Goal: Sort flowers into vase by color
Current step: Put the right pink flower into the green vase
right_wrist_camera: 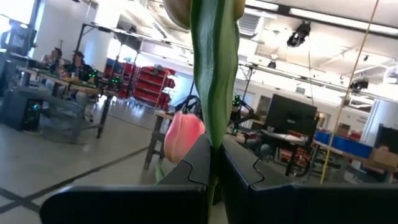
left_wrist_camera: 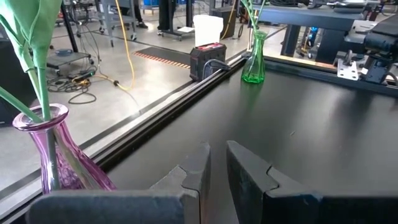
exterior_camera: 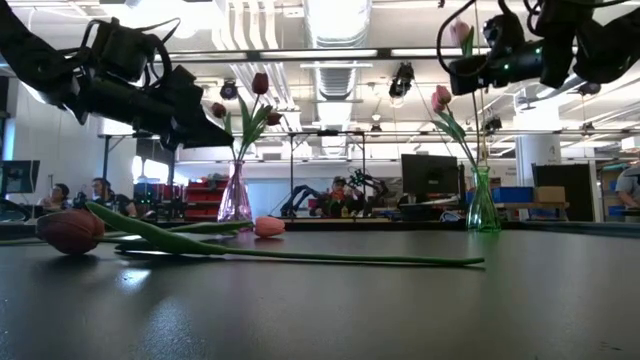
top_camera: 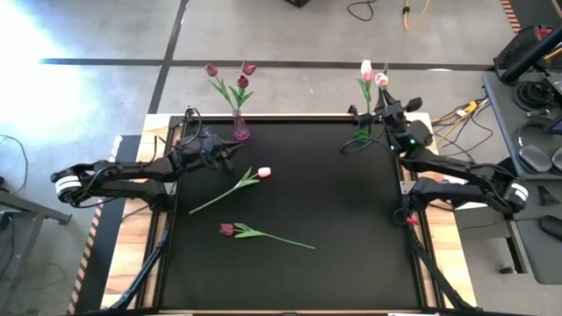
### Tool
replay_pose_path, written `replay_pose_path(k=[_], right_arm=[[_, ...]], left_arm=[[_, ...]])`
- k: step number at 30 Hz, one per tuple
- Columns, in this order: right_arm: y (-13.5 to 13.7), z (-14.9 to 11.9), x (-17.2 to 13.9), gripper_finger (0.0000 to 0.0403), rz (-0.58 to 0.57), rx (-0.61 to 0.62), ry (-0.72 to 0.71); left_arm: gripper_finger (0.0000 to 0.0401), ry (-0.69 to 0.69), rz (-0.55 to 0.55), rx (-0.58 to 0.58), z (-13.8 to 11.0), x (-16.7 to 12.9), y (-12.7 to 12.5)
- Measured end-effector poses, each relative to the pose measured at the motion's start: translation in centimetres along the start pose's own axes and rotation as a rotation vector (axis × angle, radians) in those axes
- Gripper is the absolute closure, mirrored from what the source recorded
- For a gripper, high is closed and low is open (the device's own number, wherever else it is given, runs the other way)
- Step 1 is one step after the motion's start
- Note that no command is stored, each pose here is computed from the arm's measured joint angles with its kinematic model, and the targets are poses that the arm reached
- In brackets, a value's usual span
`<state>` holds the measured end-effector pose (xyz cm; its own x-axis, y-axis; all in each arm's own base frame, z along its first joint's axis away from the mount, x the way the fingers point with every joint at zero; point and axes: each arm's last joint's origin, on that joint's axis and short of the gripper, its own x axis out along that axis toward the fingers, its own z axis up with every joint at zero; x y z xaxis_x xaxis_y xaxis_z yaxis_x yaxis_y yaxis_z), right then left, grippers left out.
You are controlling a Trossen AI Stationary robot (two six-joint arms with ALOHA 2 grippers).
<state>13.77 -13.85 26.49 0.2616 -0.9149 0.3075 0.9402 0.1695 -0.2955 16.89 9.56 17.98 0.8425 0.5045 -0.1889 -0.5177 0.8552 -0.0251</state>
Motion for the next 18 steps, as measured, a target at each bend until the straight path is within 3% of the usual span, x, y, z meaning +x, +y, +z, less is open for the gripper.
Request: replay_pose_path(k=[11, 18], right_arm=[[-0.5, 0.4, 0.3, 0.0391, -0.066, 0.06, 0.014], [-0.4, 0.5, 0.5, 0.0391, -0.048, 0.074, 0.047]], left_arm=[[0.0364, 0.0, 0.0, -0.006, 0.0, 0.0, 0.0], [0.0364, 0.0, -0.001, -0.014, 0.0, 0.0, 0.0]])
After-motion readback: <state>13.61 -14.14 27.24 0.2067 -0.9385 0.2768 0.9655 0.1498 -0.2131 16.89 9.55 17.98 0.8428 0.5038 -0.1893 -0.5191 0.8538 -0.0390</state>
